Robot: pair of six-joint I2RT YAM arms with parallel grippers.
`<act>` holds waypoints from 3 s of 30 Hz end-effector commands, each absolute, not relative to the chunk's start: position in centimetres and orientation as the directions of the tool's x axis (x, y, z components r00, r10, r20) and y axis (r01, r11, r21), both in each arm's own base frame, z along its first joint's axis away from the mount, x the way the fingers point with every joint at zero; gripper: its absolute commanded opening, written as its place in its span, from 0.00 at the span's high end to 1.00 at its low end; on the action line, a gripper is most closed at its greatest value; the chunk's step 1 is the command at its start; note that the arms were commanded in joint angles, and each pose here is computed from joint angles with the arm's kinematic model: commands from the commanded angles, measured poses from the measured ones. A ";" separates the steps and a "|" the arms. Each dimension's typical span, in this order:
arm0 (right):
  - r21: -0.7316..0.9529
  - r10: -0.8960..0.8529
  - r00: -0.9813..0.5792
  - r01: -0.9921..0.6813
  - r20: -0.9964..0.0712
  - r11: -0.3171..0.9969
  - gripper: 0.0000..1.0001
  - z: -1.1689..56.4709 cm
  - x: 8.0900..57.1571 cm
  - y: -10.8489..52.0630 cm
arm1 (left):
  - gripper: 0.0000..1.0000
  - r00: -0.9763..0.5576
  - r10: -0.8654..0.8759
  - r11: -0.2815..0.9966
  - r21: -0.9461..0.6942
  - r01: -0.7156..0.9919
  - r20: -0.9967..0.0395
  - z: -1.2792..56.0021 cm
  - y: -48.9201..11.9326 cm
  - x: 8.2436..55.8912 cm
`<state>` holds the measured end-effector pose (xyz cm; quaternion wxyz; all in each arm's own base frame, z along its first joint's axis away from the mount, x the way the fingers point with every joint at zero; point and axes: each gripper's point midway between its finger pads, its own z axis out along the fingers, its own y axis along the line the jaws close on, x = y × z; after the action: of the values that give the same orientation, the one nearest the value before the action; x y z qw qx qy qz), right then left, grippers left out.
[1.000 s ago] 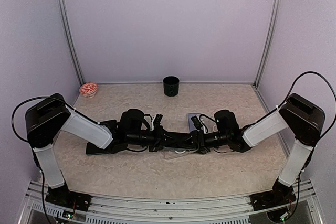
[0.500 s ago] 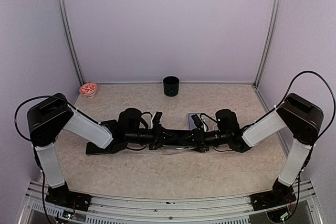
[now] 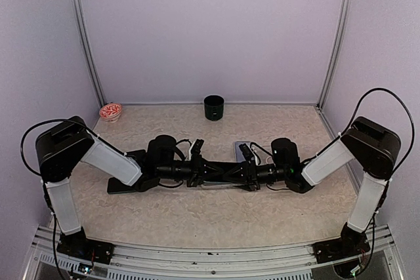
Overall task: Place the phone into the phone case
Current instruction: Install the phone on the phone case.
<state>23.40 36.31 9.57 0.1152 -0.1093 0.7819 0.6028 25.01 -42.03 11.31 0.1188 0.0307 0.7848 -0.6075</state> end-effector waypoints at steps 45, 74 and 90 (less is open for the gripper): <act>0.899 0.089 -0.907 -0.421 -0.412 -0.121 0.78 16.9 22.1 36.3 | 0.56 -0.926 -0.095 0.467 -0.838 0.283 -0.365 14.3 -40.7 26.6; 0.898 0.132 -0.902 -0.426 -0.412 -0.113 0.97 17.3 22.9 34.5 | 0.29 -0.842 -0.122 0.633 -0.695 0.342 -0.525 17.6 -36.8 29.0; 0.763 0.047 -0.771 -0.635 -0.635 -0.121 0.98 20.2 21.7 34.8 | 0.27 -0.861 -0.149 0.484 -0.795 0.365 -0.486 17.4 -35.6 27.8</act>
<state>22.23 34.74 15.40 0.1591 -0.1351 0.6724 0.7101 28.81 -34.86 15.42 0.2573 0.0455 0.8568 -0.4446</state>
